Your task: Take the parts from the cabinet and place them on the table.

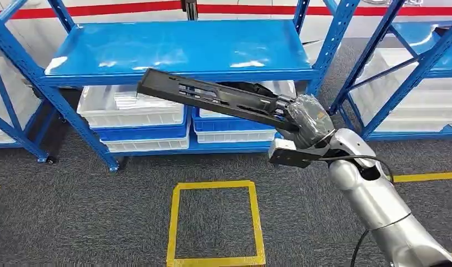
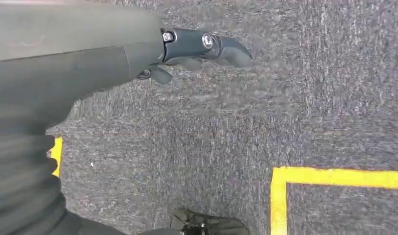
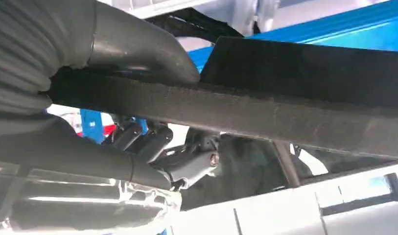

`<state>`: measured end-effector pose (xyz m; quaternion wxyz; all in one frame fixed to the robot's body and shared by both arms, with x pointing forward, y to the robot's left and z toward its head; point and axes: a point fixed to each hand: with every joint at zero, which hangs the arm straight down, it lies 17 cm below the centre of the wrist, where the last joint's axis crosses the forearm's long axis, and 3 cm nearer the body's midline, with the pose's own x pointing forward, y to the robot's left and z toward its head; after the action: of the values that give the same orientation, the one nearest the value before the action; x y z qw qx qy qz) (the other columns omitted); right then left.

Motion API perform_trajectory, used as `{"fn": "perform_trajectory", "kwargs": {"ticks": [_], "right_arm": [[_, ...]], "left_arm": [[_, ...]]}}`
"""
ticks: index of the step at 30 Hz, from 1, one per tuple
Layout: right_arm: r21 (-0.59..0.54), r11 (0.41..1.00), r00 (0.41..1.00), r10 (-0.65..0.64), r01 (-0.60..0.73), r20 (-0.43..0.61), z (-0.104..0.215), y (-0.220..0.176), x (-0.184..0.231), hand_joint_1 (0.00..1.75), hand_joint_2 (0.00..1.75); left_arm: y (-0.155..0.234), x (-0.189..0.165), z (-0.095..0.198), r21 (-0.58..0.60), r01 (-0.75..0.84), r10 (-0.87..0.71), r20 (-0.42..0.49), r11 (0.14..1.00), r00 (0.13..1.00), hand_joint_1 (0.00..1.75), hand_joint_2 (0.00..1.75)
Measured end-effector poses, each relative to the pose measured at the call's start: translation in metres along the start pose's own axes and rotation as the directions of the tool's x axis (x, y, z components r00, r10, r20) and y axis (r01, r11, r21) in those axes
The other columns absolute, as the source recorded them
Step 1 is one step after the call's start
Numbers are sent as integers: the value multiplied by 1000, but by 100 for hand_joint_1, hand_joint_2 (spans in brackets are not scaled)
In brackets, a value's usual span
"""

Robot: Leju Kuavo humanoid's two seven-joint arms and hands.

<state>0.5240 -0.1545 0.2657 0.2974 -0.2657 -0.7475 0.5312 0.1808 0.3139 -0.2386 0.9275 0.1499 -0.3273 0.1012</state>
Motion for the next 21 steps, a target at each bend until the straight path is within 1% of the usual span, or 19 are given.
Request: {"fn": "perform_trajectory", "kwargs": {"ticks": [21], "right_arm": [[19, 1000, 1000, 3, -3, -1, 5, 5, -2, 171, 175]], "left_arm": [[0, 3, -1, 1, 1, -1, 4, 1000, 1000, 0, 175]]}}
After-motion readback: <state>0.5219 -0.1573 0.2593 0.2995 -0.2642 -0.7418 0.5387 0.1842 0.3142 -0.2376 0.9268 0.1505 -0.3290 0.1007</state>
